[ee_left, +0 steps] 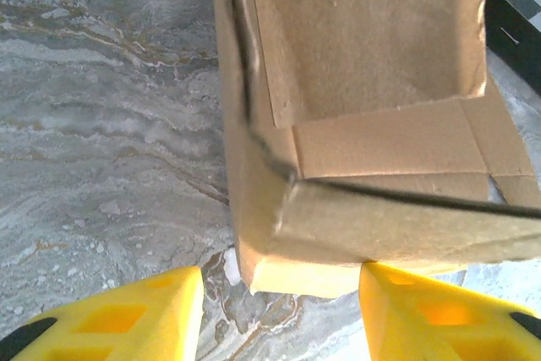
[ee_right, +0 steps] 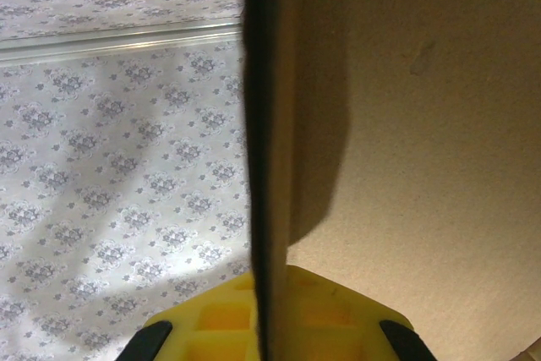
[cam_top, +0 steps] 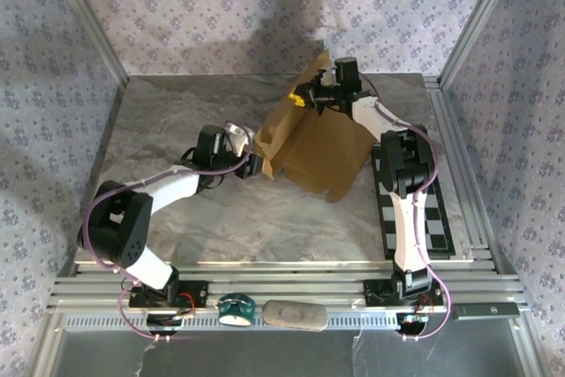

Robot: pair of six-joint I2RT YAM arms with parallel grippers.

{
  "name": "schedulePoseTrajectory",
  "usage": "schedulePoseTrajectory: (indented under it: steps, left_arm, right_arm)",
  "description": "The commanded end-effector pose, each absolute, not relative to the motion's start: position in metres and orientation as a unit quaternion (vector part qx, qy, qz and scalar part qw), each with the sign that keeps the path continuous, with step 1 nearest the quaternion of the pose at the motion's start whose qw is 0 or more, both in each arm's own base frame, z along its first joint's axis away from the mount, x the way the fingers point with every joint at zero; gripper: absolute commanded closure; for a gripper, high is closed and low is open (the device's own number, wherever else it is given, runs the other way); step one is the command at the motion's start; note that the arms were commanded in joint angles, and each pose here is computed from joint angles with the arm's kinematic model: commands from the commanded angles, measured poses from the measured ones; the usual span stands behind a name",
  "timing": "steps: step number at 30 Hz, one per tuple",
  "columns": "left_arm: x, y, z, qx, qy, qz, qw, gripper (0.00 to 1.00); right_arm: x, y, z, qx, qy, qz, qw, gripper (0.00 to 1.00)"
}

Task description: Fold the paper box

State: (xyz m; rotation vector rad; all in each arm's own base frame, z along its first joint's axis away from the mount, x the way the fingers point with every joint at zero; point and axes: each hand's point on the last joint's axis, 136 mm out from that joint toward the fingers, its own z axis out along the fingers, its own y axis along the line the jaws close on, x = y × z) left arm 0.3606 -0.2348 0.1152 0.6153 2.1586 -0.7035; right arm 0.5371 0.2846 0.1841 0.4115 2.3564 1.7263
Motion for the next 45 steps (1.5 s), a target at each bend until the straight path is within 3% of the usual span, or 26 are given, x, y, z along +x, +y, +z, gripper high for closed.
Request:
schedulePoseTrajectory:
  steps: [1,29,45]
  left_arm:
    - [0.38,-0.243,0.136,0.251,0.828,-0.271,0.422,0.47]
    - [0.377,-0.29,0.141,0.27,0.826,-0.265,0.418,0.48]
    - [0.391,-0.266,0.151,0.234,0.844,-0.158,0.455,0.47]
  right_arm:
    - [0.54,0.287,0.172,0.143,0.797,0.581,0.08,1.0]
    - [0.544,0.289,0.181,0.157,0.787,0.586,0.113,1.0]
    - [0.561,0.303,0.222,0.19,0.746,0.613,0.179,1.0]
